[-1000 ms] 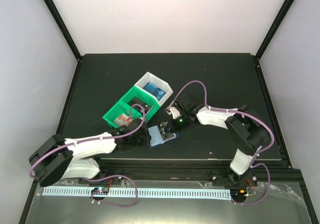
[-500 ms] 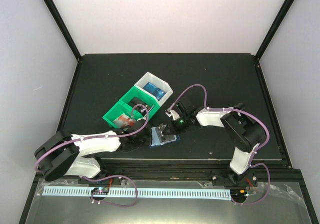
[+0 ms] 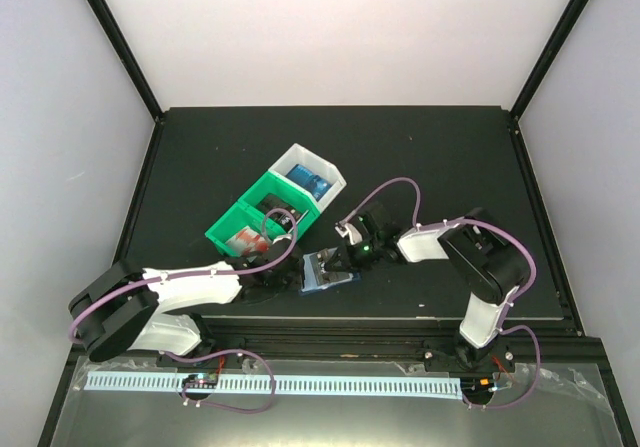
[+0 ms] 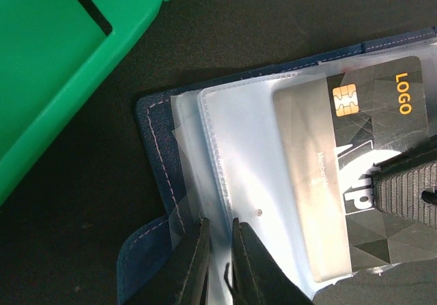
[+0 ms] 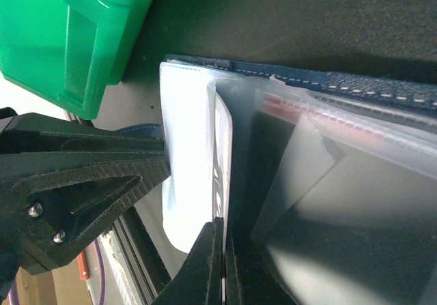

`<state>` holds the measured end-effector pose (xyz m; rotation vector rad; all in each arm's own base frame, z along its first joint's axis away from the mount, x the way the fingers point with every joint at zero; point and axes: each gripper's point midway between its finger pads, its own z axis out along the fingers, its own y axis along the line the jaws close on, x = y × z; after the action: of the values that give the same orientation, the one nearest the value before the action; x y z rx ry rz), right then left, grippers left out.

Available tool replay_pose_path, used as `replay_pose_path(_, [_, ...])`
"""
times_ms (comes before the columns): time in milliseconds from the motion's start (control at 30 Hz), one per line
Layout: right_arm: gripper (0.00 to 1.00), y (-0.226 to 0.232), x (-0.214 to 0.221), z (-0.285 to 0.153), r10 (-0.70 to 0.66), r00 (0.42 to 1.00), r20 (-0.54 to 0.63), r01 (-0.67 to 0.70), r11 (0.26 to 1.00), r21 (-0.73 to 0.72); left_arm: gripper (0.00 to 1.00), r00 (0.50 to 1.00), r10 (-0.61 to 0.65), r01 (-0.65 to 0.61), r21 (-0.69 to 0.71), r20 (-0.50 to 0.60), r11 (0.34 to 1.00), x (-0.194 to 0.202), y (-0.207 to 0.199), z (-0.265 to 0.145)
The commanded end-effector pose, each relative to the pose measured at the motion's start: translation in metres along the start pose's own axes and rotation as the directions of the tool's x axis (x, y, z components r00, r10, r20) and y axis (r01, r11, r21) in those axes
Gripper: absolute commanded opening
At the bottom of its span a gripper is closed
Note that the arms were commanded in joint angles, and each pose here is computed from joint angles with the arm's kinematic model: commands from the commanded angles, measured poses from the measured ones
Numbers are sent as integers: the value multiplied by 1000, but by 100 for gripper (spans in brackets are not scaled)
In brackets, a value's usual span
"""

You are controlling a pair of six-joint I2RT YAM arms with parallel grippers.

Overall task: Put the credit cards into the card holder
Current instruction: Insert the credit card into the card holder.

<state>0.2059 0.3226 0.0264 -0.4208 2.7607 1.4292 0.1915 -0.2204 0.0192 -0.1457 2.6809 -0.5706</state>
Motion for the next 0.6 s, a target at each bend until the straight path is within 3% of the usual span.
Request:
replay_pose_path(0, [3, -12, 7, 8, 50, 999, 9, -50, 999, 7, 12, 997, -6, -1, -86, -77, 996, 26, 29, 6])
replay_pose_path(367, [8, 2, 11, 16, 30, 1000, -6, -30, 1000, -5, 14, 998, -5, 1, -71, -62, 997, 24, 27, 2])
replay_pose_path(567, [26, 2, 3, -4, 0, 998, 66, -7, 995, 103, 17, 999, 0, -2, -69, -41, 998, 20, 26, -3])
